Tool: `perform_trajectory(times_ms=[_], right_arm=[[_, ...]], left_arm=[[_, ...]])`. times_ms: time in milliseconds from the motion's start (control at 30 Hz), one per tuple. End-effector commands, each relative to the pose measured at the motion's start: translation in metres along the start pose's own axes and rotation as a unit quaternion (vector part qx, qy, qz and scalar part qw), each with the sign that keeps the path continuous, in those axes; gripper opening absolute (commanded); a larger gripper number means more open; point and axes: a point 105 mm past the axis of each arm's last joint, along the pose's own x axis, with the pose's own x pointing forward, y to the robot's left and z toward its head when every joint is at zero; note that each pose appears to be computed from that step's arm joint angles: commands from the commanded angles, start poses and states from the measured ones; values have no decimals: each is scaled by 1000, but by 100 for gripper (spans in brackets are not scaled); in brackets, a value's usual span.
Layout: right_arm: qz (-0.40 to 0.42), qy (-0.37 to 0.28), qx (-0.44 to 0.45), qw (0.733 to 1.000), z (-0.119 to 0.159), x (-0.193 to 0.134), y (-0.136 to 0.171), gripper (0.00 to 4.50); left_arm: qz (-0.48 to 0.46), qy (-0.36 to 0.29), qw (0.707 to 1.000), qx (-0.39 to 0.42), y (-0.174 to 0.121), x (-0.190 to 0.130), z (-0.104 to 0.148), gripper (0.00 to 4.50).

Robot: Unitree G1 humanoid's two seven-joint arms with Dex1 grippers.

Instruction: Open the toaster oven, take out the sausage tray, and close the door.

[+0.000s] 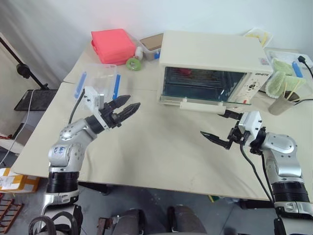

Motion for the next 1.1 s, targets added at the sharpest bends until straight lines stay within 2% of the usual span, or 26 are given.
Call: perform_trajectory(times_ms=[33, 100, 200, 400, 633, 800, 933, 1100], right_arm=[[-11, -6, -26, 1000, 0, -3, -4, 450], [-12, -5, -30, 999, -1, -3, -5, 450], [-10, -4, -33, 999, -3, -3, -5, 450], [-16, 0, -37, 999, -7, -6, -3, 450], [-47, 17, -26, 998, -14, -24, 9, 450], [-100, 55, -3, 993, -21, -58, 23, 450], [-159, 118, 19, 980, -30, -101, 39, 450], [-239, 149, 4, 960, -24, -130, 35, 450]], left_arm=[[-25, -23, 999, 21, -4, 32, 15, 163], [-60, -21, 997, 32, -12, 54, 16, 99], [-75, -19, 996, 36, -15, 69, 14, 4], [-66, -13, 997, 44, -16, 94, 2, 1], [-90, 4, 995, 42, -23, 95, -17, 1], [-129, 8, 991, 39, -29, 87, -24, 1], [-151, 29, 987, 42, -34, 79, -35, 1], [-176, 53, 982, 51, -45, 75, -51, 1]])
